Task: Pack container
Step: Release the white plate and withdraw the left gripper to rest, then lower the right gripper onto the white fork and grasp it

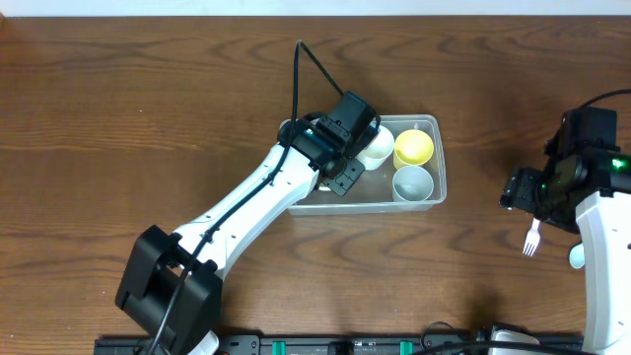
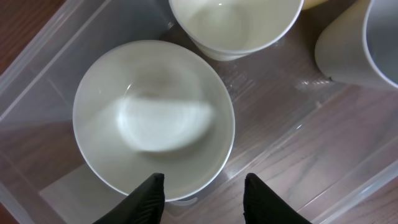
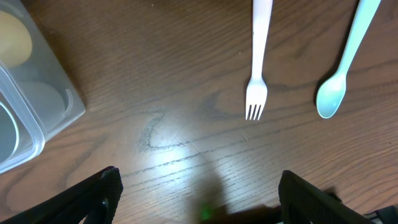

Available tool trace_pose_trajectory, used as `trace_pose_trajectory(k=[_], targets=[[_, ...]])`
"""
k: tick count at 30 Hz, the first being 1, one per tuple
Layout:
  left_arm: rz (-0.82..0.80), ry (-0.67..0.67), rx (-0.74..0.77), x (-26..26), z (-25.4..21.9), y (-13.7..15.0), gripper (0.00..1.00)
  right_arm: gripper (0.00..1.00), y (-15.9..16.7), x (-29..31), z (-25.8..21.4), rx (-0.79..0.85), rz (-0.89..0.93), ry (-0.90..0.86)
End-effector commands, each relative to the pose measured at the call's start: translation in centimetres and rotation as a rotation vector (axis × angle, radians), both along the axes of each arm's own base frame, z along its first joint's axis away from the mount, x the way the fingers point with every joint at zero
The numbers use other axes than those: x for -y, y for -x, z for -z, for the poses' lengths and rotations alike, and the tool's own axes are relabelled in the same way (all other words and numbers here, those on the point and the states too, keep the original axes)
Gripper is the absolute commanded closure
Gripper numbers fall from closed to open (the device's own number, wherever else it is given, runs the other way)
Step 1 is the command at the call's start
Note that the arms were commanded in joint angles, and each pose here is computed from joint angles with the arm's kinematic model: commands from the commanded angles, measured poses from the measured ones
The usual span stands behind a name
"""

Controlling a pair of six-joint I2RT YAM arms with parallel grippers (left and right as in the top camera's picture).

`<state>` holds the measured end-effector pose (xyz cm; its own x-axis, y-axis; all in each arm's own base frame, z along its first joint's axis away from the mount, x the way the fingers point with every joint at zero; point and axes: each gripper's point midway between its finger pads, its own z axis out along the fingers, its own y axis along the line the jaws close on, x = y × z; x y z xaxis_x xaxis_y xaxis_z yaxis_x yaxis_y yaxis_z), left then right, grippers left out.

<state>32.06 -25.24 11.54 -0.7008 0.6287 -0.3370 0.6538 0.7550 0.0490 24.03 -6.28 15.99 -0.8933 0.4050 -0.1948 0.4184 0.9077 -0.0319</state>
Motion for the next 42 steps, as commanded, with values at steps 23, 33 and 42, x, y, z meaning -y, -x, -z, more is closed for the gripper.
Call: trace_pose_trajectory(k=[23, 33, 42], targets=[[-1.094, 0.189, 0.183, -29.2, -14.3, 3.6, 0.05, 0.01, 0.4, 4.9, 0.1, 0.031, 0.267, 0.054], [-1.250, 0.176, 0.055, -31.5, -9.9, 3.6, 0.05, 0.01, 2.7, 6.5, 6.5, -0.093, 0.196, 0.023], [-1.252, 0.172, 0.045, -31.6, -9.2, 2.9, 0.05, 0.01, 2.0, 5.1, 11.4, -0.039, 0.096, -0.037]])
